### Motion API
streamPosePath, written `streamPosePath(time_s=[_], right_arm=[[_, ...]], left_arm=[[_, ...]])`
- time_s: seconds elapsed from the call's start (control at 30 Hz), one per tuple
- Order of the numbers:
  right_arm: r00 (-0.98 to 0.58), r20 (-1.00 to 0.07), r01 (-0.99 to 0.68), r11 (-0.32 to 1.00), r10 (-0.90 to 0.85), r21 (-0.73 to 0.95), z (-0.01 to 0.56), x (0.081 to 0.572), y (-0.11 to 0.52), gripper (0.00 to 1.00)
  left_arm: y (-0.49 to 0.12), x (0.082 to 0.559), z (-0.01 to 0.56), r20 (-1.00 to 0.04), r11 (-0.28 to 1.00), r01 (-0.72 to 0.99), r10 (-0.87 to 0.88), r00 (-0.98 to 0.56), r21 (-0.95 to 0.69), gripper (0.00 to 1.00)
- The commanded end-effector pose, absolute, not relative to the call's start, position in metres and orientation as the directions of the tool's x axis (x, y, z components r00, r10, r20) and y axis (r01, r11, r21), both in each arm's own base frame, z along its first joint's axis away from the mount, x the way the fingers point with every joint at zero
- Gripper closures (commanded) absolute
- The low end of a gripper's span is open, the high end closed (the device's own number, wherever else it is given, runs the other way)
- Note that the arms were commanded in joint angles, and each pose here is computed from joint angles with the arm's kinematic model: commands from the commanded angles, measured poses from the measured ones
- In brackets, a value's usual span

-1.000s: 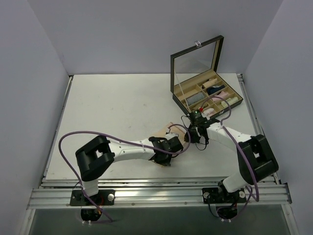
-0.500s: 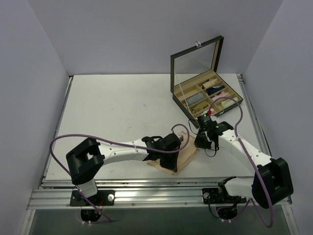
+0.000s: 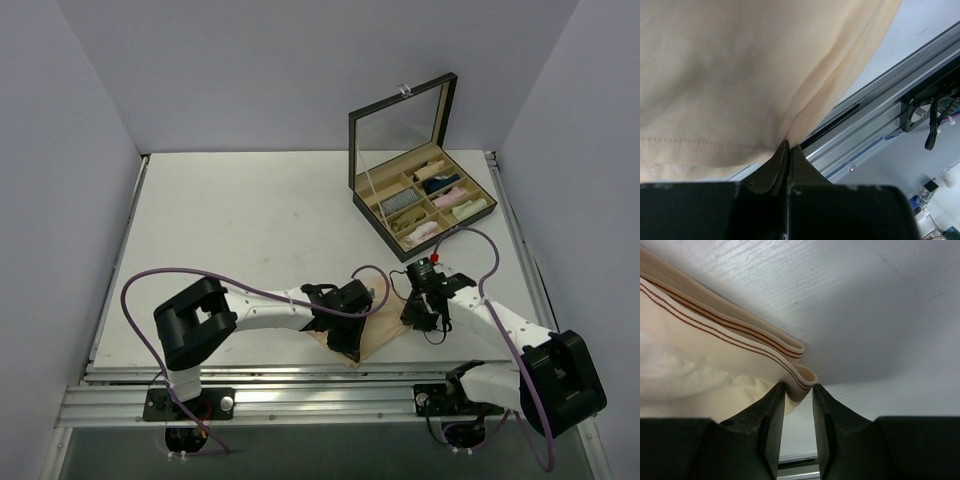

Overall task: Roll the underwear
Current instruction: Fold the underwear

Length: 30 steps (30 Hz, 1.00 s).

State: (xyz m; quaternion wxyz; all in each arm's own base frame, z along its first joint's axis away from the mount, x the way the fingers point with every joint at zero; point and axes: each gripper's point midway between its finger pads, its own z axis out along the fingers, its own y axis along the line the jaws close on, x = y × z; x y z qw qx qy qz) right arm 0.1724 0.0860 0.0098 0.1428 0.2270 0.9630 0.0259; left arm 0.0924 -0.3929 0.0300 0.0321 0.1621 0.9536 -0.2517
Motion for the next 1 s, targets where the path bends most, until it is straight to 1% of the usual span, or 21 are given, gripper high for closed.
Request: streamPosePath(time_s=[0.0, 0.27, 0.37, 0.47, 0.57, 0.6, 0.67, 0.8, 0.87, 0.97], right_arm=[[-0.827, -0.307, 0.457, 0.881, 0.471, 0.120, 0.008, 0.177, 0.080, 0.75], [-0.802, -0.348, 0.487, 0.869, 0.485, 0.089, 0.004, 0.180, 0.070, 0.73], [-0.788, -0.369, 0.498, 0.863, 0.492, 0.086, 0.005, 0.186, 0.069, 0.73], [-0.786, -0.363, 0.505, 0.859, 0.499, 0.086, 0.002, 0.190, 0.071, 0.75], [-0.777, -0.371, 0.517, 0.852, 0.509, 0.086, 0.001, 0.195, 0.072, 0.78], [-0.772, -0.376, 0.517, 0.850, 0.512, 0.095, 0.002, 0.200, 0.074, 0.82], [-0.776, -0.370, 0.517, 0.851, 0.512, 0.093, 0.000, 0.203, 0.076, 0.85], [-0.772, -0.381, 0.507, 0.855, 0.508, 0.112, 0.000, 0.215, 0.083, 0.97], [-0.777, -0.383, 0.492, 0.862, 0.499, 0.124, 0.000, 0.223, 0.088, 1.00], [-0.782, -0.383, 0.483, 0.866, 0.493, 0.128, 0.004, 0.232, 0.093, 1.00]], left_arm=[[-0.412, 0.094, 0.045, -0.174, 0.784, 0.341, 0.293, -0.940, -0.519, 0.98], [-0.411, 0.092, 0.044, -0.167, 0.791, 0.338, 0.294, -0.941, -0.510, 0.98], [-0.410, 0.091, 0.042, -0.164, 0.794, 0.335, 0.293, -0.942, -0.507, 0.98], [-0.411, 0.091, 0.043, -0.164, 0.793, 0.334, 0.292, -0.942, -0.510, 0.98], [-0.410, 0.092, 0.042, -0.161, 0.797, 0.328, 0.286, -0.945, -0.507, 0.98], [-0.411, 0.092, 0.043, -0.162, 0.795, 0.329, 0.286, -0.944, -0.510, 0.98], [-0.410, 0.091, 0.042, -0.159, 0.797, 0.325, 0.284, -0.946, -0.509, 0.98], [-0.408, 0.090, 0.043, -0.157, 0.799, 0.317, 0.276, -0.948, -0.511, 0.98], [-0.406, 0.091, 0.043, -0.158, 0.801, 0.314, 0.272, -0.949, -0.510, 0.98], [-0.403, 0.091, 0.044, -0.161, 0.800, 0.306, 0.260, -0.952, -0.515, 0.98]])
